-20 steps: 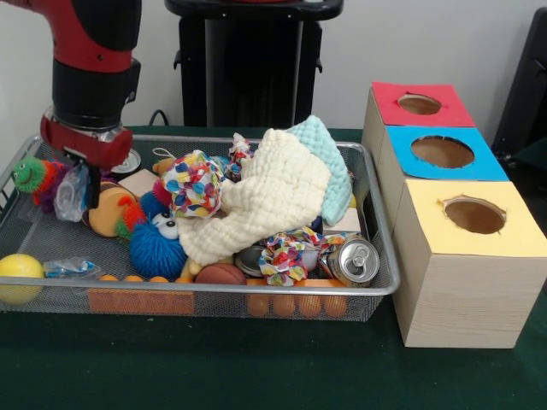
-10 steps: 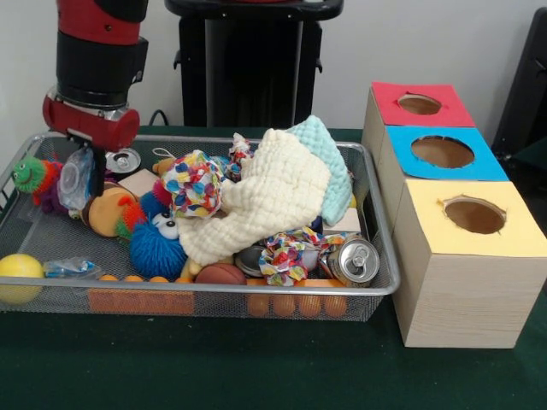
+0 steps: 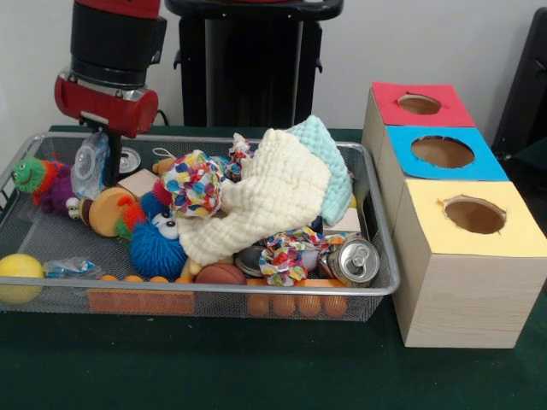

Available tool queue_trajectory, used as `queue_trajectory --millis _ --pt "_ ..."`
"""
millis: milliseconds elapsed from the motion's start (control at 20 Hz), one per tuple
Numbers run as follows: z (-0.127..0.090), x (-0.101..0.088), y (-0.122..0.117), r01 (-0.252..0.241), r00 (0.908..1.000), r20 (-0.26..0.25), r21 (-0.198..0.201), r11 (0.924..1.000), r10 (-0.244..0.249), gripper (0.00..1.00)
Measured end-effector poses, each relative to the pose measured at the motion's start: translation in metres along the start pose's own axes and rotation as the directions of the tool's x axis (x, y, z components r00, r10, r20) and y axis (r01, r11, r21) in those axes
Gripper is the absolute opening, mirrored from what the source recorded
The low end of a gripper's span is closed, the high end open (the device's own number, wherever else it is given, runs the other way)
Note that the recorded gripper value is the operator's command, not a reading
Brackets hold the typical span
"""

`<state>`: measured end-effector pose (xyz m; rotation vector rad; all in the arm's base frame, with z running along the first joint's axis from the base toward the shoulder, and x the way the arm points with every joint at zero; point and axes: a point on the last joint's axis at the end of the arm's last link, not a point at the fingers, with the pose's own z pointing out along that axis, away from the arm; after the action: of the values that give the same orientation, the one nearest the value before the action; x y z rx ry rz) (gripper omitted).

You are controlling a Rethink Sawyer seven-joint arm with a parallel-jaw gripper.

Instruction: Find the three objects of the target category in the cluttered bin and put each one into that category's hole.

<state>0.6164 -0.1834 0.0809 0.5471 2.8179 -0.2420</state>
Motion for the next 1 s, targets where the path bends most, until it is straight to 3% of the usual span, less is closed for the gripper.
queue_trajectory --millis 550,1000 --pt "-0.044 -0.017 0.045 -0.028 0.9995 -0.014 -0.038 0.9989 0.027 0.00" --pt "-0.082 0.004 0.099 0.006 0.9973 -0.072 -0.053 0.9986 -0.010 0.00"
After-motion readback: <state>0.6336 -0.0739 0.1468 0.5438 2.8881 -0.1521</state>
